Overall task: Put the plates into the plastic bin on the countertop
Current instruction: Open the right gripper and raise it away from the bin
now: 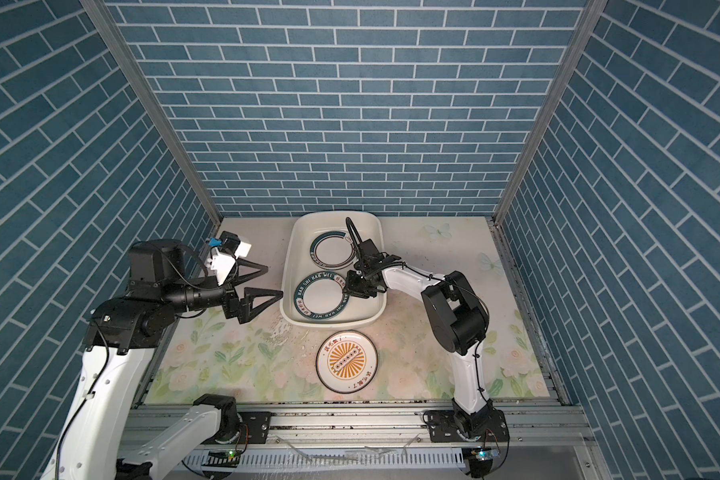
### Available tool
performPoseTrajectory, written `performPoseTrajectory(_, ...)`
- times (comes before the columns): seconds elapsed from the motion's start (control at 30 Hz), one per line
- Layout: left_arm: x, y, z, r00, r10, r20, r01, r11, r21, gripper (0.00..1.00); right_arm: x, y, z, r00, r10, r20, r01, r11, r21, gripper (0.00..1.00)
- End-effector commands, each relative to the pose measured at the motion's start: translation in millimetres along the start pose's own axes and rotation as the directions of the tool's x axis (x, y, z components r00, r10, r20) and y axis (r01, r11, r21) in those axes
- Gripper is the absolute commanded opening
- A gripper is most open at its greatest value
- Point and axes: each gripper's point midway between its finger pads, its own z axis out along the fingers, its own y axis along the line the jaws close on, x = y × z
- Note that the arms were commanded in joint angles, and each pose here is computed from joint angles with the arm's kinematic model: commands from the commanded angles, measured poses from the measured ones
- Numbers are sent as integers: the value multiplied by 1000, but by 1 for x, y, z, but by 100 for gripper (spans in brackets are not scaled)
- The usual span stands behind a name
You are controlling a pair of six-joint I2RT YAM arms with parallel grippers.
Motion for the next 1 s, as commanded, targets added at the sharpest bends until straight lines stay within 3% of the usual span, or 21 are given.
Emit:
performPoseTrajectory(0.0,-4,-1,-2,1000,11,14,-11,1000,3,100,-10,8,-12,998,-55,28,55,998,19,32)
performPoseTrajectory(0.23,-5,-2,-1,1000,17,5,-17,1000,12,100,-38,35,-96,962,-166,218,148,984,97,33)
performPoseTrajectory(0.5,-10,-3,-2,999,47,5,-47,999,18,100,0,28,-195,922,-131,365,89,988,130,35)
performPoseTrajectory(0.77,-6,-2,1,1000,5,-10,-4,999,39,100,72,-28,-243,900,-35,435,-39,986,161,35)
performPoseTrajectory(0.97,2,-4,1,999,-26,-32,27,999,45,100,111,-58,-244,904,36,426,-107,984,144,35)
